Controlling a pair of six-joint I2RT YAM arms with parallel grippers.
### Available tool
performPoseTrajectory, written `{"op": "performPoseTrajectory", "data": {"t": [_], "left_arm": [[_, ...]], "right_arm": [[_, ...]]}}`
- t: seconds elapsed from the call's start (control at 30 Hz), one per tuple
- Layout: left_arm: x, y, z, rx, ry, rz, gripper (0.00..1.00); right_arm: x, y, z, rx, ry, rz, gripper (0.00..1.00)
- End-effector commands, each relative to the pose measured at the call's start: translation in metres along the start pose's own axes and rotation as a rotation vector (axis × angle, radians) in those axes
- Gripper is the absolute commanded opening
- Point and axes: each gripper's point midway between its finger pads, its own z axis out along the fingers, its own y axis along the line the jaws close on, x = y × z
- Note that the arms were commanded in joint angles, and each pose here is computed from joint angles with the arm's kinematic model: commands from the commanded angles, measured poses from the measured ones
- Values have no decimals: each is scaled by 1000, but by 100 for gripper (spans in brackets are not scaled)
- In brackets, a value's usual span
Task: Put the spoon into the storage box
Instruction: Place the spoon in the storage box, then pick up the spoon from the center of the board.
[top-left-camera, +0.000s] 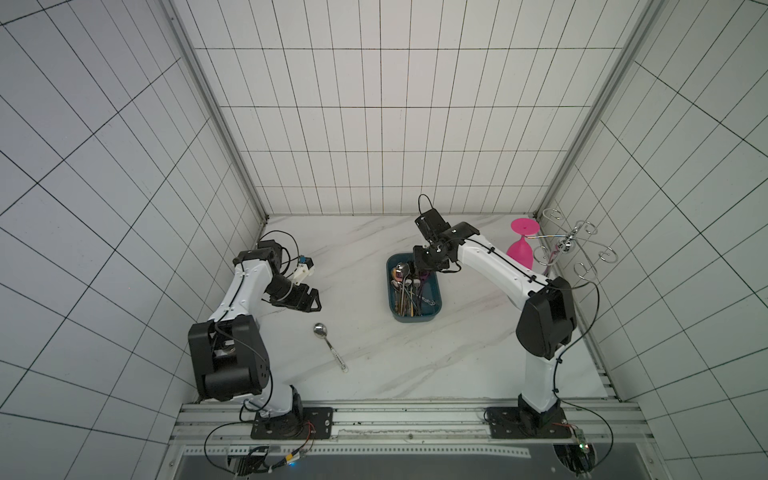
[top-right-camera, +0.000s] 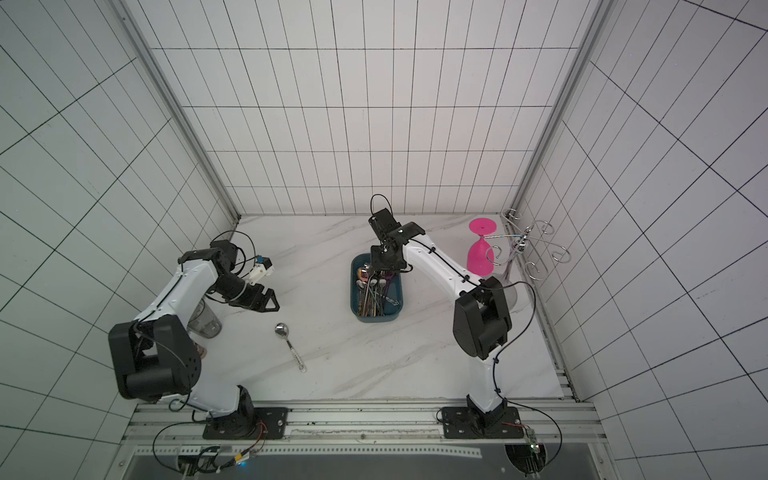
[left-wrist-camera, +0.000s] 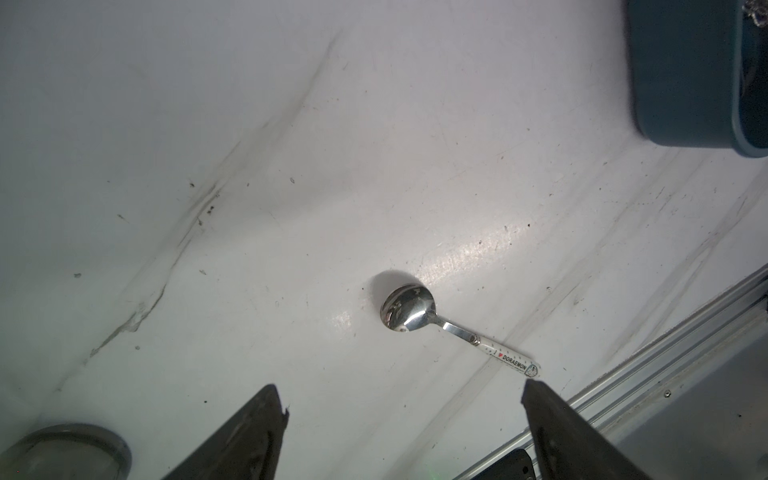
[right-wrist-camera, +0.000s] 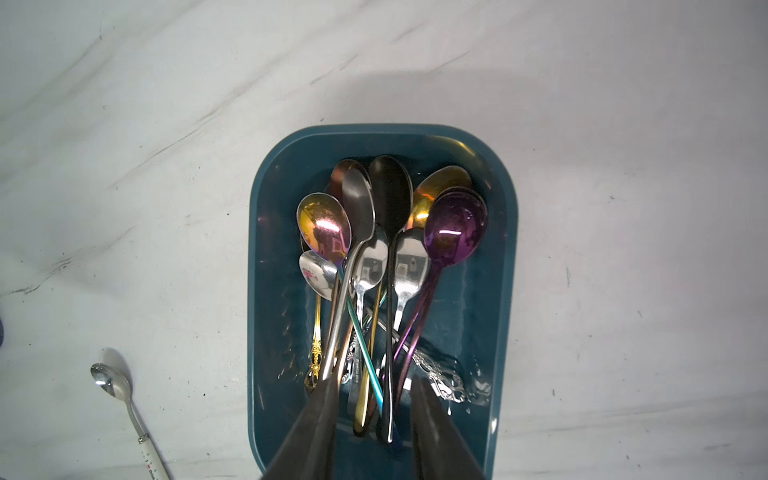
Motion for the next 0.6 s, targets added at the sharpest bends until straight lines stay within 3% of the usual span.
{"op": "performPoseTrajectory", "data": {"t": [0.0,0.2,0.57], "left_arm": [[2,7,10,-15,-2,73,91],[9,8,27,24,20,116,88],[24,8,58,129,103,117,76]], "right_arm": [[-3,-17,-20,30,-38,-28,36],[1,-38,-38,44,-78,-48,58],[-5,-48,-84,35,-195,-156,73]]}}
